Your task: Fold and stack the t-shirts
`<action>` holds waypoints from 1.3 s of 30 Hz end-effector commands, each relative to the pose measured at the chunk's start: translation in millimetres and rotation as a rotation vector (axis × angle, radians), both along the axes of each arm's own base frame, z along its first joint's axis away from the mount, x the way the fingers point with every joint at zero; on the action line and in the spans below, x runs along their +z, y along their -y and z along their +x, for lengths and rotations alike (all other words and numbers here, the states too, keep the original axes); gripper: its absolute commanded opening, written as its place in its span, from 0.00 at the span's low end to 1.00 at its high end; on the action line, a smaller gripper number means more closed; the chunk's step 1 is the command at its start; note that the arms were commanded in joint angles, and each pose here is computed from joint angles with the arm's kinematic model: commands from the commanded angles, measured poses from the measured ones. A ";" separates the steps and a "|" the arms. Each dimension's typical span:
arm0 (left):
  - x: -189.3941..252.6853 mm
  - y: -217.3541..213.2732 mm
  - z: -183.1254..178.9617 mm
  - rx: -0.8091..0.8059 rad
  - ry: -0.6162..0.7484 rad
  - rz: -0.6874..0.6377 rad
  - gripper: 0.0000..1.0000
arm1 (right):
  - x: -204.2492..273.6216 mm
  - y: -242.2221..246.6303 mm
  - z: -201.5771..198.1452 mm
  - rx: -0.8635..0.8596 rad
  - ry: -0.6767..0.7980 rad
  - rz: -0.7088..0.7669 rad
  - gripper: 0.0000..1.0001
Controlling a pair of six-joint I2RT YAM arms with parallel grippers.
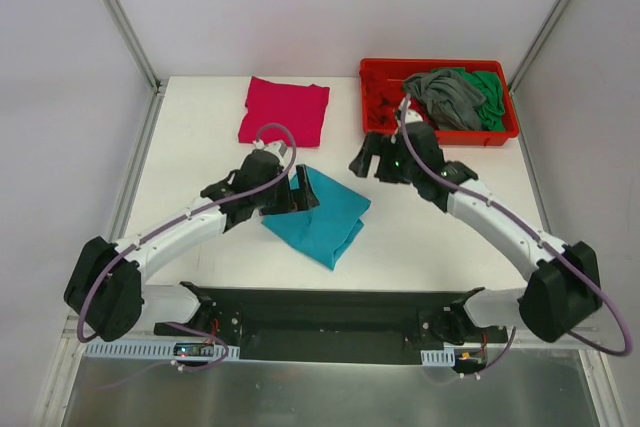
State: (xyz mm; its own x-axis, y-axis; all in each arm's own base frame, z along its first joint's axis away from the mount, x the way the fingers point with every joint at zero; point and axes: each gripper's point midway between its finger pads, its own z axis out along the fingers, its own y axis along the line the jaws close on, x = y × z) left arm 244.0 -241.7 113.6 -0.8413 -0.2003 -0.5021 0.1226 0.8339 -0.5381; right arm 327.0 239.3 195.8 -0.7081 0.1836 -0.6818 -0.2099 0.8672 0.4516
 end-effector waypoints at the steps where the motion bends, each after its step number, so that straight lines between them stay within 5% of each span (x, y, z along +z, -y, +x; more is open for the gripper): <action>1: -4.1 -45.6 27.9 0.030 -0.022 0.146 0.99 | -68.2 18.2 -50.1 -0.065 -0.180 0.021 0.96; 10: -31.1 -36.0 60.6 -0.169 -0.131 0.093 0.99 | -96.6 -12.7 -100.1 -0.045 -0.233 0.029 0.96; 20: -77.7 -52.6 65.9 -0.100 -0.293 0.095 0.86 | -145.9 -39.0 -113.9 -0.035 -0.319 0.015 0.99; 27: -90.7 -56.8 65.2 -0.081 -0.337 0.098 0.75 | -180.9 -15.6 -125.2 -0.053 -0.373 -0.099 0.79; 33: -101.8 -58.1 60.2 -0.076 -0.373 0.111 0.61 | -200.6 10.1 -132.1 -0.061 -0.405 -0.185 0.52; 39: -121.0 -57.8 44.2 -0.088 -0.420 0.160 0.58 | -201.0 13.5 -125.9 -0.013 -0.399 -0.215 0.52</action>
